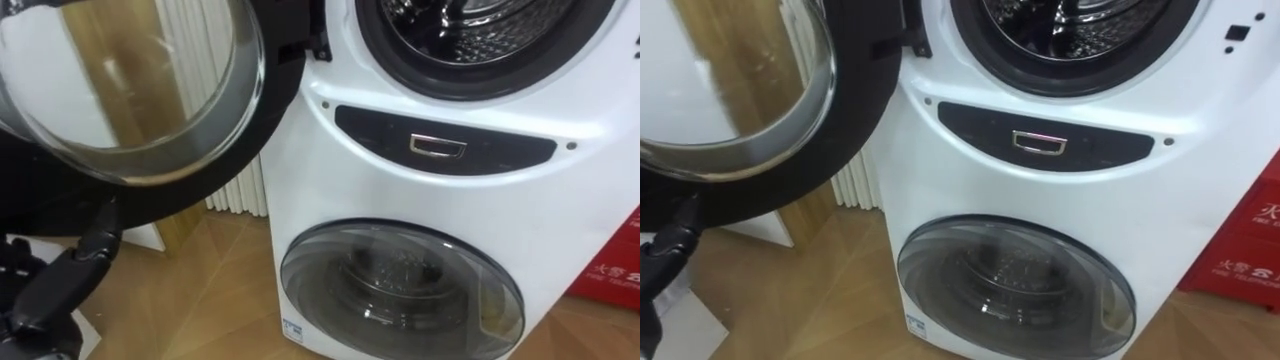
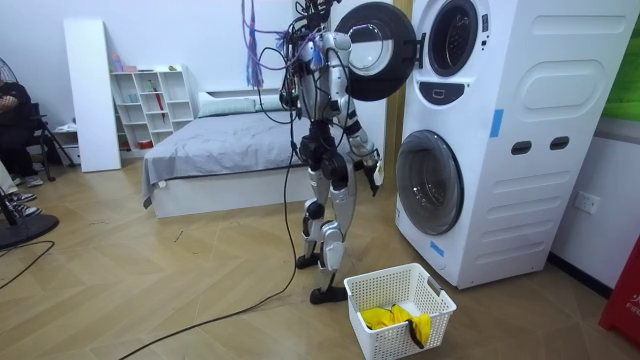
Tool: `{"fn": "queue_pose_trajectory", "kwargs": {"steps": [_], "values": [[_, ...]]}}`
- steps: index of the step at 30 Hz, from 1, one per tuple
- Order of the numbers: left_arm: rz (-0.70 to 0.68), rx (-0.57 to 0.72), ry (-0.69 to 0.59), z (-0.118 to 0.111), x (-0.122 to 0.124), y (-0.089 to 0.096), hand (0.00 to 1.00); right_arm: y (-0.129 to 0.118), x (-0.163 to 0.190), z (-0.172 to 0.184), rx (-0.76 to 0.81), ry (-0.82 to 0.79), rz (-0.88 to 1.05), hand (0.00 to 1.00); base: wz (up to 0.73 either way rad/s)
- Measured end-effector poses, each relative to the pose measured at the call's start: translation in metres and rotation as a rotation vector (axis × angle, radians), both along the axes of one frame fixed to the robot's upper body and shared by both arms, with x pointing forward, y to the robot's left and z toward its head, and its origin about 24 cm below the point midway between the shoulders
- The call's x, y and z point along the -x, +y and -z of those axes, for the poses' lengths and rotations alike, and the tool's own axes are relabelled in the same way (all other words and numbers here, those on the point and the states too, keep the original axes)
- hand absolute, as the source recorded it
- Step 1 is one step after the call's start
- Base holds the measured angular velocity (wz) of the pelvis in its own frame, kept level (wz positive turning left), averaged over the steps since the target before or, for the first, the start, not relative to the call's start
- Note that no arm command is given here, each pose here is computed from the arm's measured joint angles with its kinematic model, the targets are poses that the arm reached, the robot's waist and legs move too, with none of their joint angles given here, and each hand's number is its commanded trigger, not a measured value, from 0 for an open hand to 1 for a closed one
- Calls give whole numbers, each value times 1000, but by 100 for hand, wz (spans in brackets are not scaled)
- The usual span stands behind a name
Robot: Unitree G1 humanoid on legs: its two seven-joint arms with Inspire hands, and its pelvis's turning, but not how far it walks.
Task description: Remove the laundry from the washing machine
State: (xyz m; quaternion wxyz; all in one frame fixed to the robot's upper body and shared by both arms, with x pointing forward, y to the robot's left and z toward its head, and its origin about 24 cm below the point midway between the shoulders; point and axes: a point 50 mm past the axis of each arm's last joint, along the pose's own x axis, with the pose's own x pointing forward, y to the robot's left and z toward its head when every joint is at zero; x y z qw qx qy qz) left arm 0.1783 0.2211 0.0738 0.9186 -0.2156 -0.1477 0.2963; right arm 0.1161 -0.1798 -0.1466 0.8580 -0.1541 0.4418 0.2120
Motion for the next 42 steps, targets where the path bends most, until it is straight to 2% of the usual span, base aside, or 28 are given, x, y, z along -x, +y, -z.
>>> {"fn": "queue_pose_trajectory", "kwargs": {"steps": [31,42], "values": [[32,5,-13,2,3,-7,0,-7,7,5,39,28,20,0,-1],[-5,72,-56,2,5,-11,0,-8,4,5,69,14,41,0,-23]]}}
